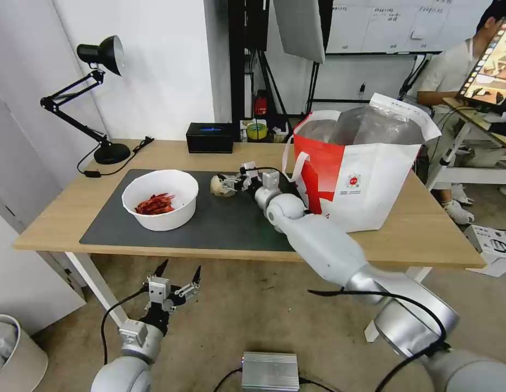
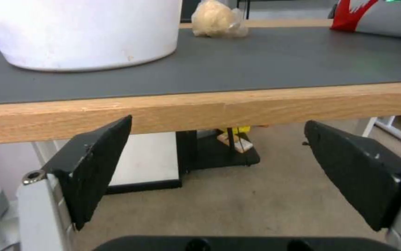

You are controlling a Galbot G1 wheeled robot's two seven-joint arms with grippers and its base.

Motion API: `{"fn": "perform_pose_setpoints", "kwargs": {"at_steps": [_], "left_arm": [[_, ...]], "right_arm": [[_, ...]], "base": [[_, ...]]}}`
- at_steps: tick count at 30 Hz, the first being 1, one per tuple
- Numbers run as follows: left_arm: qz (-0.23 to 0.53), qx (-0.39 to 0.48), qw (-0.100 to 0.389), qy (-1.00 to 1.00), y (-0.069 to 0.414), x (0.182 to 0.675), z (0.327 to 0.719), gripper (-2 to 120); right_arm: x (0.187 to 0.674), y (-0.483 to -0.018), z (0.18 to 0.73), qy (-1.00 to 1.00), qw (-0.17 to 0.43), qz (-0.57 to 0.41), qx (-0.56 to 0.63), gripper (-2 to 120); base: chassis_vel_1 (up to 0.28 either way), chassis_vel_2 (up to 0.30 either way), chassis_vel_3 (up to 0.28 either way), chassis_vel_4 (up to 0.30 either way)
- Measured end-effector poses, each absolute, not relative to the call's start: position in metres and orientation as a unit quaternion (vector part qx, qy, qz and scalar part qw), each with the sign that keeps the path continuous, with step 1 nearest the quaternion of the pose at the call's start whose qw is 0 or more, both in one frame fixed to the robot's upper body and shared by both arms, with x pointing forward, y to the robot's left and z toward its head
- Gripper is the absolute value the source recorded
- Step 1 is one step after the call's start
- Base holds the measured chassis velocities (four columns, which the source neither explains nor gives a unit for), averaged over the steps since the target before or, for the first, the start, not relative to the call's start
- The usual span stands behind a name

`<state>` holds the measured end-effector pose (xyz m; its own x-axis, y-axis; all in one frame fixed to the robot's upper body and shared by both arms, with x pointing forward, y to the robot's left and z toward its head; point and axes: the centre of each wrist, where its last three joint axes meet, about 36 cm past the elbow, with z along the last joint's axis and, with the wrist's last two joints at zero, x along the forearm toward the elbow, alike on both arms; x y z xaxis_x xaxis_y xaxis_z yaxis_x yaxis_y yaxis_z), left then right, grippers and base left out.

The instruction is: Pick up the trash from the table and place it into the takeout bag.

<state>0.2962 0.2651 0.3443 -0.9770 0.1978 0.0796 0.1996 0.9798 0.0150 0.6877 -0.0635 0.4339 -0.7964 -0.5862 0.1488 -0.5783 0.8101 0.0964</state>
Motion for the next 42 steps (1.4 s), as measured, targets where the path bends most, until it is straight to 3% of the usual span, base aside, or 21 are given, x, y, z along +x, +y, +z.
{"fn": "perform_pose_setpoints", "kwargs": {"at_steps": [10, 29, 33, 34, 42], "left_arm": [[-0.014, -0.102, 0.038, -0.994, 0.262, 0.294, 0.345, 100], [-0.016, -0.106, 0.038, -0.994, 0.257, 0.292, 0.345, 100], [-0.016, -0.105, 0.038, -0.994, 0.256, 0.291, 0.344, 100], [-0.017, -0.105, 0.038, -0.994, 0.256, 0.291, 0.344, 100], [-0.016, -0.105, 0.038, -0.994, 0.255, 0.29, 0.343, 100]], "right_arm": [[0.697, -0.047, 0.424, -0.94, 0.108, -0.009, 0.325, 100], [0.704, -0.059, 0.414, -0.931, 0.138, 0.01, 0.338, 100], [0.704, -0.059, 0.412, -0.93, 0.141, 0.01, 0.34, 92], [0.703, -0.059, 0.411, -0.93, 0.143, 0.008, 0.34, 84], [0.7, -0.06, 0.404, -0.929, 0.149, 0.005, 0.337, 58]], "base": [[0.0, 0.0, 0.0, 0.0], [0.0, 0.0, 0.0, 0.0], [0.0, 0.0, 0.0, 0.0], [0.0, 0.0, 0.0, 0.0], [0.0, 0.0, 0.0, 0.0]]}}
